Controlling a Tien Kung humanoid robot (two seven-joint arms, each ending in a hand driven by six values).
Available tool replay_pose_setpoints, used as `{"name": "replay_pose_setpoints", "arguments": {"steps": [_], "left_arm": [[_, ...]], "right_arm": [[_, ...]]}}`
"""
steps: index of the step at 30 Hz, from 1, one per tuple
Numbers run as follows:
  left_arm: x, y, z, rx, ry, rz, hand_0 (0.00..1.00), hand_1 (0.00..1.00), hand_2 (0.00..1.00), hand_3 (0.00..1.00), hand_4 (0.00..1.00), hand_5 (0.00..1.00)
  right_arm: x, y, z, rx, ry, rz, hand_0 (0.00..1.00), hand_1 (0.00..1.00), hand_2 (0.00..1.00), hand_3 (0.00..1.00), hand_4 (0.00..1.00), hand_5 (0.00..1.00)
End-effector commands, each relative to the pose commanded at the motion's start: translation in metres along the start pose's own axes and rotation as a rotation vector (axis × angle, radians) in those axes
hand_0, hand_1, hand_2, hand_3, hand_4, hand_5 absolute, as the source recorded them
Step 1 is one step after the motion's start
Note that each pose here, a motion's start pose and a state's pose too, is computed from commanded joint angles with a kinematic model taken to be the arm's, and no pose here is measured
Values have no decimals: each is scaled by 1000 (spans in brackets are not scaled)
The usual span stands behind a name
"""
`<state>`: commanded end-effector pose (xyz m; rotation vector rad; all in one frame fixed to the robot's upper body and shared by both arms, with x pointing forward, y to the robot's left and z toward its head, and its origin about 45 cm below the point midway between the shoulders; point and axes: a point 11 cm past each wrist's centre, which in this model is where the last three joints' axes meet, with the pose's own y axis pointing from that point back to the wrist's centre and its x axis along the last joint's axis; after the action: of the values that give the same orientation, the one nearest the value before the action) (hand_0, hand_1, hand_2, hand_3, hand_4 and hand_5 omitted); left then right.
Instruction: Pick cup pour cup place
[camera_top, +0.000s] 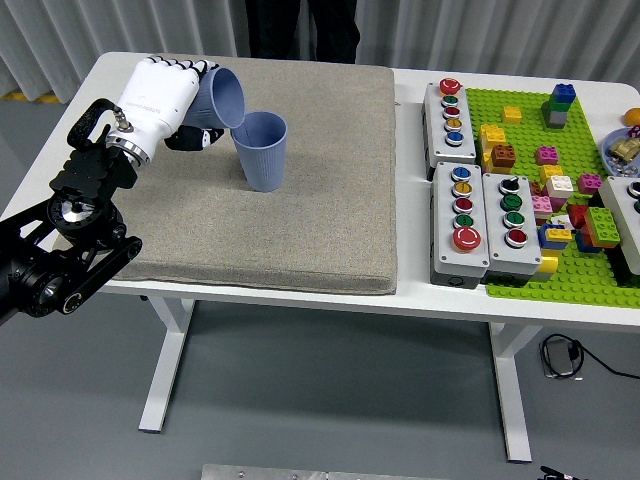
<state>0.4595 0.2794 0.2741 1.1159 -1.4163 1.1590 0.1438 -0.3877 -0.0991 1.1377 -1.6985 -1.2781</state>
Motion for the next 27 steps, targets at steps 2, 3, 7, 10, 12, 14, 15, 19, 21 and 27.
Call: {"name": "replay_pose_setpoints", "arguments": {"steps": [2,3,7,10,12,14,15,19,21,27], "left_arm": [[1,0,0,0,-1,2,586,594,646,798,622,30],[1,-1,0,1,-2,2,586,594,646,798,622,30],[2,-1,1,-1,-3,3,595,598,647,794,620,24],[4,-1,3,-4,-1,9,595,598,647,794,620,24],[5,-1,4,-7,2,13,592,597,646,789,613,2],[7,-1,7,-14,7,20,592,597,646,789,613,2],[8,-1,7,-17,9,22,592,597,646,789,613,2],[12,1,13,-31,16,31,593,596,646,790,613,2],[14,2,17,-41,19,34,593,596,646,790,613,2],[15,3,24,-58,17,32,599,601,652,785,607,2]], "right_arm": [[0,0,-1,1,0,0,658,653,676,645,445,116],[0,0,-1,2,-1,0,658,653,676,645,445,116],[0,0,-3,6,-4,-1,658,654,676,646,446,116],[-1,0,-3,7,-3,-1,658,654,676,646,446,116],[-1,0,-3,7,-4,-1,658,654,676,646,446,115],[-1,0,-4,7,-2,-1,658,654,676,646,446,115],[-1,0,-4,7,-1,-1,658,654,676,646,446,115],[0,0,-5,9,-3,-1,658,653,676,646,445,116],[0,0,-5,10,-4,-1,658,653,676,646,445,116],[0,1,-6,11,-5,1,657,653,676,645,446,117]]}}
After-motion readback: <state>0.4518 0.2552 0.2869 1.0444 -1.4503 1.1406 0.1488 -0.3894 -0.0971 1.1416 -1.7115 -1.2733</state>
